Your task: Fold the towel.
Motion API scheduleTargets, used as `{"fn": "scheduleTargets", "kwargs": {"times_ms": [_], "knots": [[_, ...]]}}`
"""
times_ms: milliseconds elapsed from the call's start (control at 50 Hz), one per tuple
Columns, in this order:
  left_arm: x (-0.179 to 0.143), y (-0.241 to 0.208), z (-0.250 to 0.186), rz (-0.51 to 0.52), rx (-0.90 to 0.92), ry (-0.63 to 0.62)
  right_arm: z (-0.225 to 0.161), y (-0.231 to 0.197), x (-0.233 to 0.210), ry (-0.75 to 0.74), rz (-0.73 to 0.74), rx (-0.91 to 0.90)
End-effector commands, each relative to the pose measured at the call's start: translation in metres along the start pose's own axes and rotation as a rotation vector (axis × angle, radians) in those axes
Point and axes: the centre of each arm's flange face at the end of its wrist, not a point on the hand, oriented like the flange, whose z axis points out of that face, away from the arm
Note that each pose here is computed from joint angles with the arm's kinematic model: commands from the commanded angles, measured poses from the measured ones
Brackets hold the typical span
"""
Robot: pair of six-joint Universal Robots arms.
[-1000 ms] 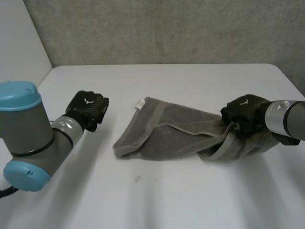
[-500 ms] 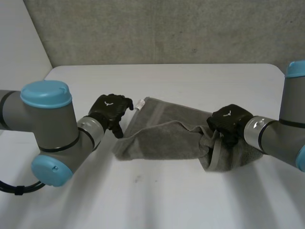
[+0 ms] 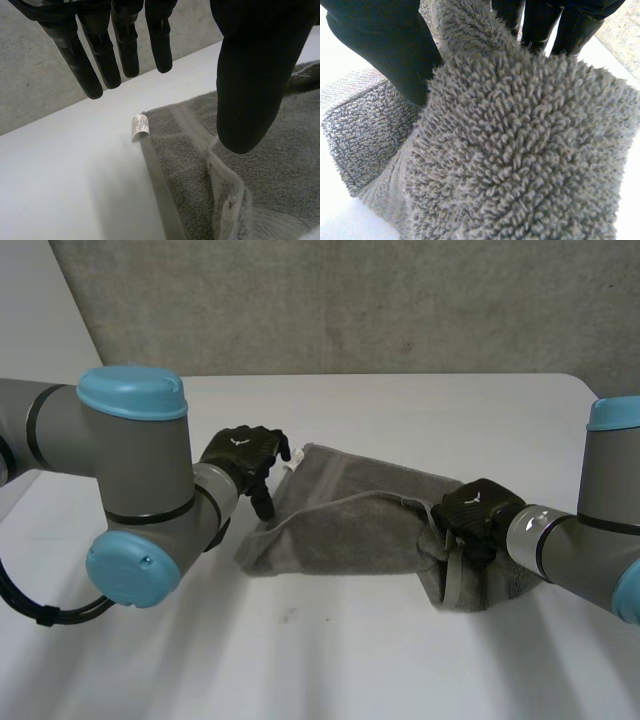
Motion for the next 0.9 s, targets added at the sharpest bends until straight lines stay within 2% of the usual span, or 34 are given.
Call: {"fn": "scheduleTargets", "kwargs": {"times_ms": [20, 300, 460, 640, 800, 860, 900], "knots": [[0.025, 0.017, -0.013, 0.029, -0.091, 0.052, 0.0, 0.001, -0.001, -0.002, 0.001, -0.004], [0.022, 0.053, 0.017, 0.076, -0.172, -0.045, 0.0, 0.004, -0.005, -0.014, 0.003, -0.013], [0.02, 0.064, 0.024, 0.085, -0.195, -0.058, 0.0, 0.006, -0.006, -0.009, -0.004, -0.009], [0.019, 0.061, 0.021, 0.1, -0.187, -0.07, -0.001, 0.002, -0.003, 0.002, -0.011, 0.003], [0.018, 0.032, -0.003, 0.104, -0.129, -0.068, -0.016, -0.021, 0.008, 0.025, 0.009, 0.05], [0.012, 0.026, -0.009, 0.155, -0.123, -0.076, -0.026, -0.027, 0.01, -0.018, 0.06, 0.0], [-0.003, 0.026, -0.004, 0.229, -0.136, -0.105, -0.031, -0.028, 0.012, -0.089, 0.086, -0.076]]}}
